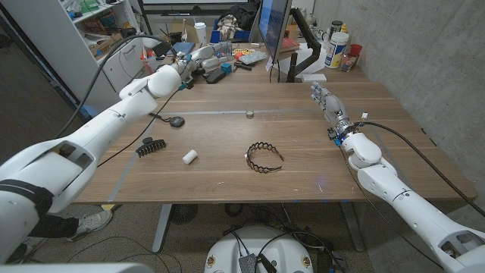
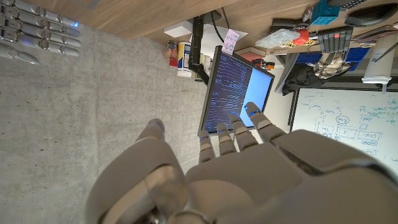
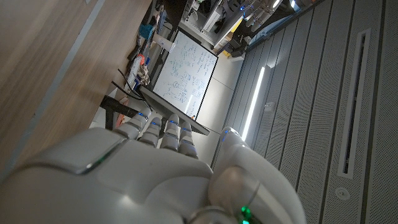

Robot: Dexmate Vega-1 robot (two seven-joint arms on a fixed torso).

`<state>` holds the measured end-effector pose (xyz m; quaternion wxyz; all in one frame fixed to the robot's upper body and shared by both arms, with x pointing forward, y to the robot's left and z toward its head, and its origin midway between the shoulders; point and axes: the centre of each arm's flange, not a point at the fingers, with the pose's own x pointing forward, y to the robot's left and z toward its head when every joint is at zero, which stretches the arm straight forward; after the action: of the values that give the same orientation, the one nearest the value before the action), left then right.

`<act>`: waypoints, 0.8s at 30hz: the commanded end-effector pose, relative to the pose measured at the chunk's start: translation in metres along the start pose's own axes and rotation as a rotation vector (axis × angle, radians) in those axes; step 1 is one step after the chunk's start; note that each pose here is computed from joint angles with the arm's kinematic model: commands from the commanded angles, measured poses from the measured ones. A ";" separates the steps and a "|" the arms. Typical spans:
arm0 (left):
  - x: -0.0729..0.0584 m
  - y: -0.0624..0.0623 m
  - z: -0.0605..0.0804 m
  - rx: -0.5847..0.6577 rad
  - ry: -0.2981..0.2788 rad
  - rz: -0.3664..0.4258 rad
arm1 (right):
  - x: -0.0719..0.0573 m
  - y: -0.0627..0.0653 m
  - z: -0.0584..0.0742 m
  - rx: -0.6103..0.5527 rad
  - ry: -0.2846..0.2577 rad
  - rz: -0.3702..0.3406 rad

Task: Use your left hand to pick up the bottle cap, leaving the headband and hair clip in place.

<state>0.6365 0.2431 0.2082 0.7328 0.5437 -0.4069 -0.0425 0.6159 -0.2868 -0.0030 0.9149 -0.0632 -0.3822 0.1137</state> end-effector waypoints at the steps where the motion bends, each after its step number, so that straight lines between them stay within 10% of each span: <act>1: 0.021 0.007 0.015 0.086 -0.035 -0.071 | -0.002 0.000 0.003 -0.015 -0.015 -0.002; 24: 0.051 0.012 0.042 0.237 -0.068 -0.224 | -0.007 -0.002 0.000 -0.030 -0.020 -0.011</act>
<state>0.6369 0.2054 0.2393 0.6654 0.6322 -0.3888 -0.0803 0.6117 -0.2888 -0.0040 0.9106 -0.0705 -0.3930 0.1068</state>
